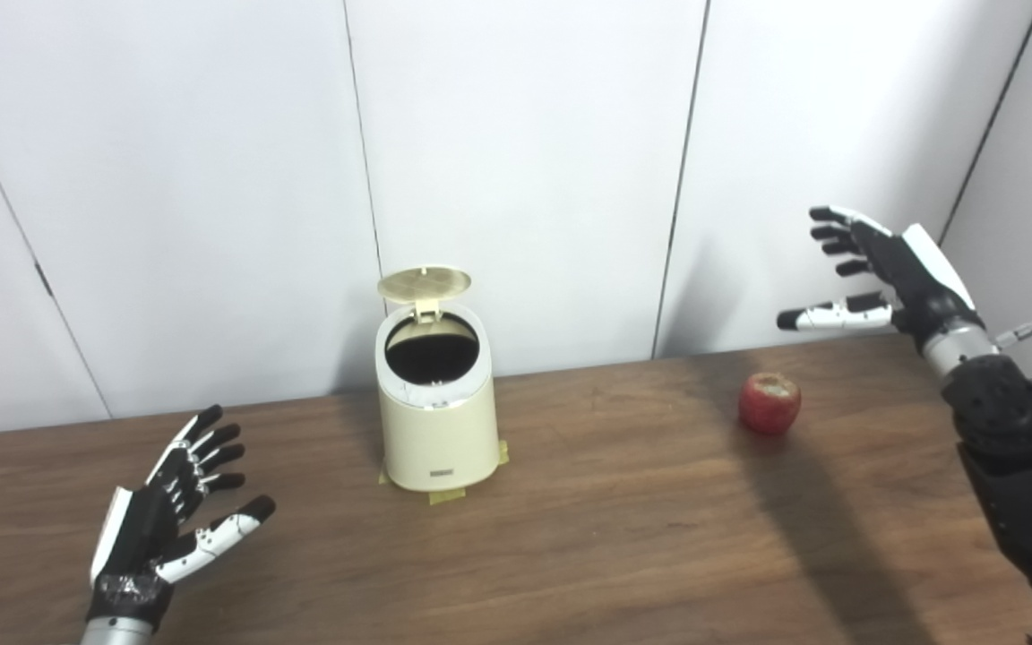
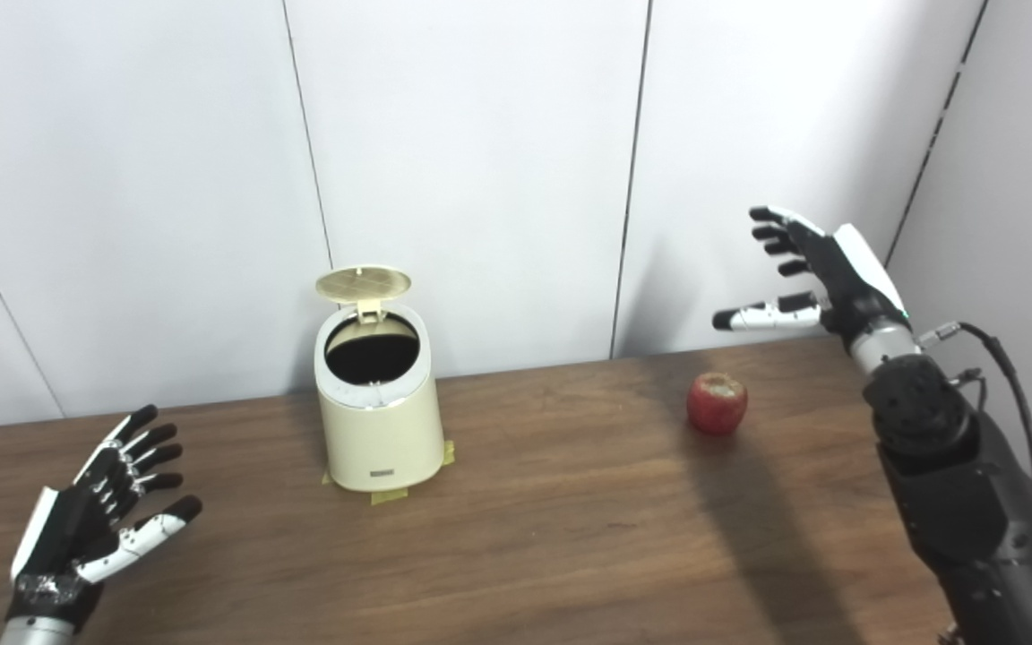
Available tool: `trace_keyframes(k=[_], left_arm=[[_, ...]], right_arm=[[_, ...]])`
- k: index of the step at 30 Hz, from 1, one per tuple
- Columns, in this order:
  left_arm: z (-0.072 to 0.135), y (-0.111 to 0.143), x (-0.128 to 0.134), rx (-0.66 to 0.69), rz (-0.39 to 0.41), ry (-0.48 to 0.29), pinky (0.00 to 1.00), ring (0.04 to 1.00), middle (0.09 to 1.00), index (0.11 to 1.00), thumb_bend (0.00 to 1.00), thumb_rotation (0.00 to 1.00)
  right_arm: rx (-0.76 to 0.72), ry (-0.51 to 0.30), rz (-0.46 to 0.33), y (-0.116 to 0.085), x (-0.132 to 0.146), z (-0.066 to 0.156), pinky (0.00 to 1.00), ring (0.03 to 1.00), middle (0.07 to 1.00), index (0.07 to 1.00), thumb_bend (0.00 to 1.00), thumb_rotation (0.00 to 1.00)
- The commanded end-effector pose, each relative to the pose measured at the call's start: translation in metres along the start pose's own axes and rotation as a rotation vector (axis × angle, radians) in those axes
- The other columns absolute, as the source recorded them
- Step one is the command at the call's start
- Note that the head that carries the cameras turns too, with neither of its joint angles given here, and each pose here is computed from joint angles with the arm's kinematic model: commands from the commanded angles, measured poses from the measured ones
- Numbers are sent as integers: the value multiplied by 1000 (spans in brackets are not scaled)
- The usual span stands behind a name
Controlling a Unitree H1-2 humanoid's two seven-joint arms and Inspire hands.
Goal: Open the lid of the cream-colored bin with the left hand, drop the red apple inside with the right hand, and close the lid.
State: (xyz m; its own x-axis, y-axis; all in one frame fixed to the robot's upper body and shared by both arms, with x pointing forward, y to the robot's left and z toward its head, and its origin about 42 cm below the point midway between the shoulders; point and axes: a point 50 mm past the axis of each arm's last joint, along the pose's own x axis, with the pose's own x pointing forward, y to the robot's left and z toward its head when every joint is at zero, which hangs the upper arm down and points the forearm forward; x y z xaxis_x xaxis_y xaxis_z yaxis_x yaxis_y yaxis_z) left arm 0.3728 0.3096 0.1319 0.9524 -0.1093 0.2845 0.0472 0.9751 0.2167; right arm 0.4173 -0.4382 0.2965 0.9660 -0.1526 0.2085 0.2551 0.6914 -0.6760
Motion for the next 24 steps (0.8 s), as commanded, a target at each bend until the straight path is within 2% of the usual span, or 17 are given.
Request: trace_keyframes(k=[1, 4, 8, 18, 24], left_arm=[[8, 1, 7, 6, 1, -38, 716, 825, 869, 948, 795, 249], [9, 2, 7, 6, -2, -35, 723, 827, 868, 950, 795, 241], [11, 4, 6, 15, 1, -34, 723, 826, 866, 944, 800, 248], [13, 4, 6, 9, -5, -26, 728, 835, 869, 944, 783, 242], [13, 3, 8, 17, -13, -28, 724, 826, 867, 937, 790, 269]], right_arm=[[17, -11, -4, -23, 7, 9, 810, 858, 867, 915, 784, 218], [39, 38, 80, -21, 5, 0, 806, 877, 901, 937, 758, 199], [36, 86, 160, -16, 2, -12, 854, 903, 897, 915, 775, 207], [33, 164, 264, 1, 1, -32, 958, 964, 930, 933, 947, 305], [28, 187, 288, 14, 4, -40, 918, 949, 928, 925, 889, 183]])
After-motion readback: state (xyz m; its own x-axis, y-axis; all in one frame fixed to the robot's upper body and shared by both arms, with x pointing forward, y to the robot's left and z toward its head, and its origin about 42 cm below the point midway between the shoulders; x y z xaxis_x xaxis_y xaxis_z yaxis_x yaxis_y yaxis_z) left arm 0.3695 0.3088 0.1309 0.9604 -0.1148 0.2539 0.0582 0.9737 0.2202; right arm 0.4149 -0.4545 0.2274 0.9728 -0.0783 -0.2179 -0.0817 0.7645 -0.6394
